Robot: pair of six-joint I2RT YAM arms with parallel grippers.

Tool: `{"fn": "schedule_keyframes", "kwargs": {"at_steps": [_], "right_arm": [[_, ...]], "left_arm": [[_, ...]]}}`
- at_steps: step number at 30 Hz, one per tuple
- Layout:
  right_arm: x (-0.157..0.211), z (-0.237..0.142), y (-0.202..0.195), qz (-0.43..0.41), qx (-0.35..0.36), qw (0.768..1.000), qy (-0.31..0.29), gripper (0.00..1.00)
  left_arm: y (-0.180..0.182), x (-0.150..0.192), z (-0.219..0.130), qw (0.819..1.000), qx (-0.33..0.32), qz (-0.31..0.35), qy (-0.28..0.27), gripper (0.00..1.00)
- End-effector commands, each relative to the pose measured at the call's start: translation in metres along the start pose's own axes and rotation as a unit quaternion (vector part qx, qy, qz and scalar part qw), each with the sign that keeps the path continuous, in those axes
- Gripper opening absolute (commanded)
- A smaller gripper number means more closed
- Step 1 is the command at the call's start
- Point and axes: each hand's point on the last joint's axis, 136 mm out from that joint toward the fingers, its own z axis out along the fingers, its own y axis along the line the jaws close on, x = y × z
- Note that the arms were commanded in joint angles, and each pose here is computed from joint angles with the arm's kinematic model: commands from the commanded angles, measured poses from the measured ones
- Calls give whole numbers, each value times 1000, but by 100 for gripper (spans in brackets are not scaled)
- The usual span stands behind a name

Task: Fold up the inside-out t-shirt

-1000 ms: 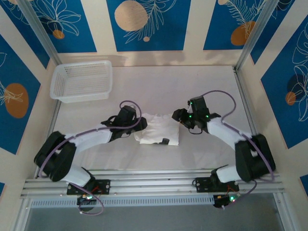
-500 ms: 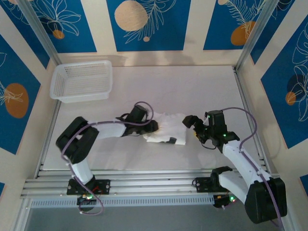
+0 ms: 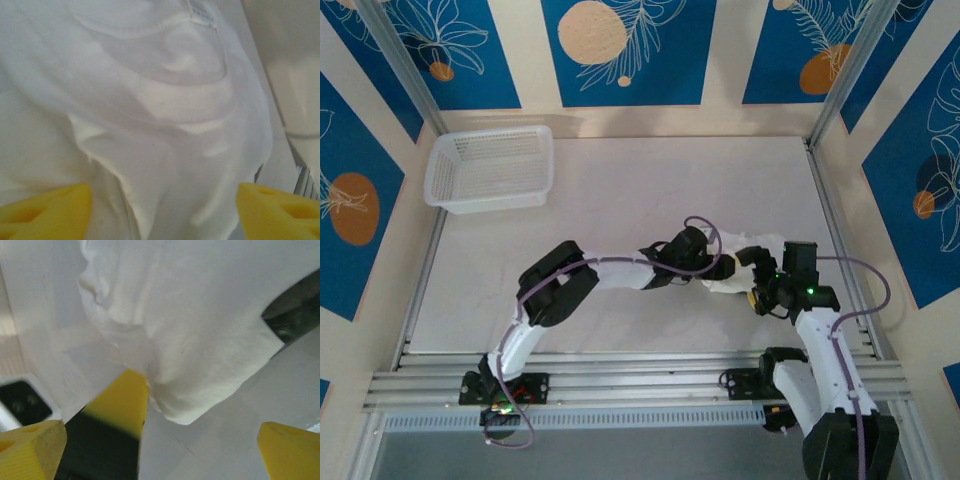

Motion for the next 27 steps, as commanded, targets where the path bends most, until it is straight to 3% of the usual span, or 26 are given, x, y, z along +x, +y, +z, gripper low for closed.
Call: {"fn": "schedule_keyframes", "kwargs": {"at_steps": [1,5,8,10,12,20,27], "right_arm": [[12,14,-20,59,9,997,40,95],[4,31,-29,70,26,997,36,87],[-4,48,-22,63,21,997,42,61],[-10,59,-16,55,28,997,43,58],[-23,69,-14,47,42,998,21,55],[-81,99,15,15,76,996,-44,29],[-136,122,49,17,92,992,-85,25]], "left_arm": [[-16,-55,-63,993,-16,62,-102,88],[-21,-76,-139,974,-56,134,-171,99],[-10,-73,-181,963,-92,161,-194,99],[1,-65,-198,960,-111,171,-194,99],[11,-56,-206,959,-124,176,-183,98],[37,-38,-212,961,-149,153,-178,96],[44,-43,-215,955,-171,160,-183,95]]}}
